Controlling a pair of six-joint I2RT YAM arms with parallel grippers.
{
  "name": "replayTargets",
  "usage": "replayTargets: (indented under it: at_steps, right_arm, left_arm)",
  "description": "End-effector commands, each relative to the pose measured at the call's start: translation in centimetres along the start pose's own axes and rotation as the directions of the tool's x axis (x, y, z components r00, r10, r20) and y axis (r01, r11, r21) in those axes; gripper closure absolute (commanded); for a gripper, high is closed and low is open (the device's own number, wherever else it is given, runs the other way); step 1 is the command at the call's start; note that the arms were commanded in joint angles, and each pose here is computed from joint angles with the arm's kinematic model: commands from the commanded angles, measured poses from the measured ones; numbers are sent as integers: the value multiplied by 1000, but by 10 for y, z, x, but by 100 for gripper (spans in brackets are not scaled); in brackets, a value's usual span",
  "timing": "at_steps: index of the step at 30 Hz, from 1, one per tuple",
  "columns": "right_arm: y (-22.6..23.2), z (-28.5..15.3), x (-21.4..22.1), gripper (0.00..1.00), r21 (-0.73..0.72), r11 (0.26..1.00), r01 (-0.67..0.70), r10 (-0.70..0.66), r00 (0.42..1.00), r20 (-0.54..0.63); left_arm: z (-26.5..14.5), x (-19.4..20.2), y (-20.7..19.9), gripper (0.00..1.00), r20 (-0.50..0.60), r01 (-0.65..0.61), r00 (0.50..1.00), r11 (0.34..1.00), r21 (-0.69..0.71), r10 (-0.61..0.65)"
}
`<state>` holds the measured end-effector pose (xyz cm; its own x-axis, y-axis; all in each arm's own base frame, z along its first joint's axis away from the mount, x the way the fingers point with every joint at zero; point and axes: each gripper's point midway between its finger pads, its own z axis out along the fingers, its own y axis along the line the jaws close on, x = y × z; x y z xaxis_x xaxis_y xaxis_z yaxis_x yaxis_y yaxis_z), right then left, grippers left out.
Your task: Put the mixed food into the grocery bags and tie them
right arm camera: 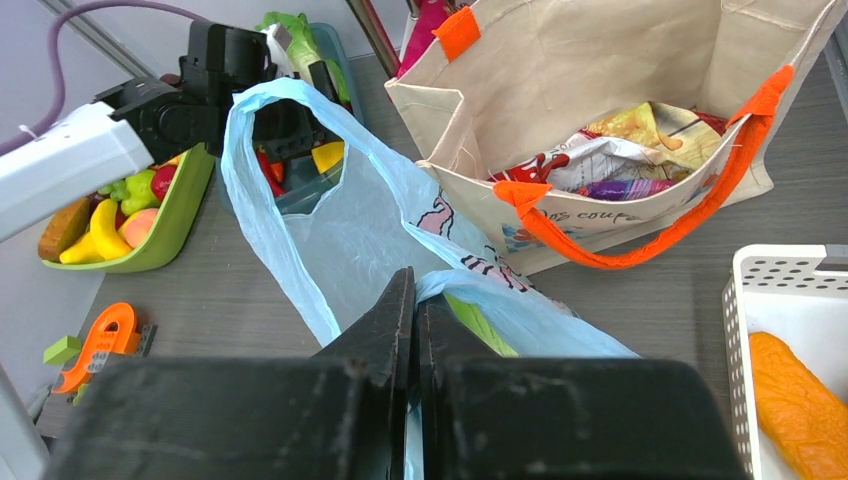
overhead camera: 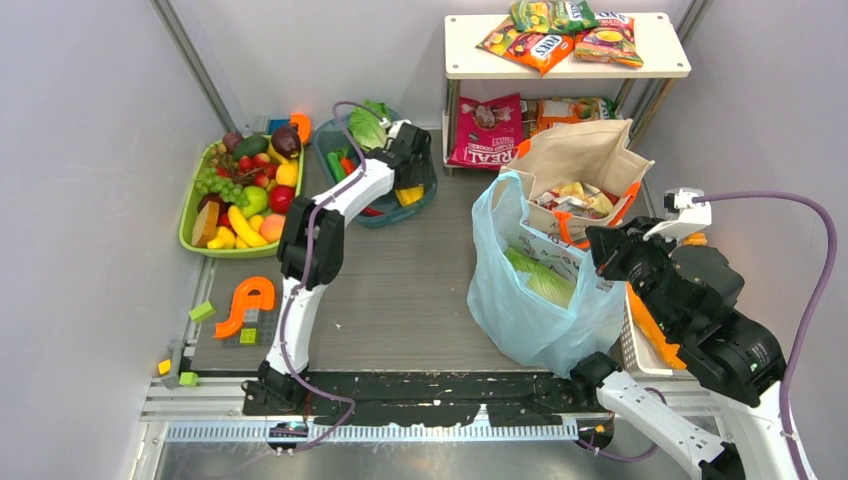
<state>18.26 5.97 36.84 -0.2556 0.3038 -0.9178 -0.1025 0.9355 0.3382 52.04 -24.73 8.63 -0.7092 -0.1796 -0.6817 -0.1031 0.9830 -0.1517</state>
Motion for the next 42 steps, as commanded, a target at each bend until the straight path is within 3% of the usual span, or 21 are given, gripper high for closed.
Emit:
replayTargets:
  at_steps: [1, 8, 13, 22, 27, 31, 34, 39, 42]
  right_arm:
    - [5, 1, -12, 95, -15, 1000, -12, 12, 999, 41]
    - [6, 3, -10, 95, -18, 1000, -10, 11, 999, 34]
    - [7, 2, -10, 95, -25, 1000, -11, 12, 999, 33]
    - [9, -2, -12, 95, -41, 999, -25, 27, 999, 40]
    - [7, -8, -17, 95, -43, 998, -40, 43, 997, 62]
    - [0, -15, -22, 95, -26, 998, -54, 56, 994, 91]
    - [-5, -22, -23, 95, -16, 998, -69, 70, 992, 107]
    - [-11, -31, -21, 95, -10, 997, -83, 83, 990, 115]
    - [-11, -33, -20, 95, -18, 996, -91, 92, 989, 115]
  left_arm:
    - [10, -13, -3, 15, -15, 147, 989, 989, 19, -147]
    - [15, -9, 13, 29, -40, 213, 976, 977, -1, -213]
    - [-2, -20, 21, 55, 2, 174, 985, 985, 18, -174]
    - [-120, -72, 8, 57, 214, 25, 974, 979, 204, -69]
    - [-198, -82, -17, 59, 306, -98, 952, 929, 356, -17]
    - [-277, -73, -50, 59, 407, -232, 913, 817, 528, -4]
    - [-344, -58, -71, 61, 513, -374, 859, 686, 624, 2]
    - [-439, -22, -91, 63, 653, -575, 757, 453, 681, -21]
    - [-473, 3, -106, 65, 680, -635, 733, 342, 692, -16]
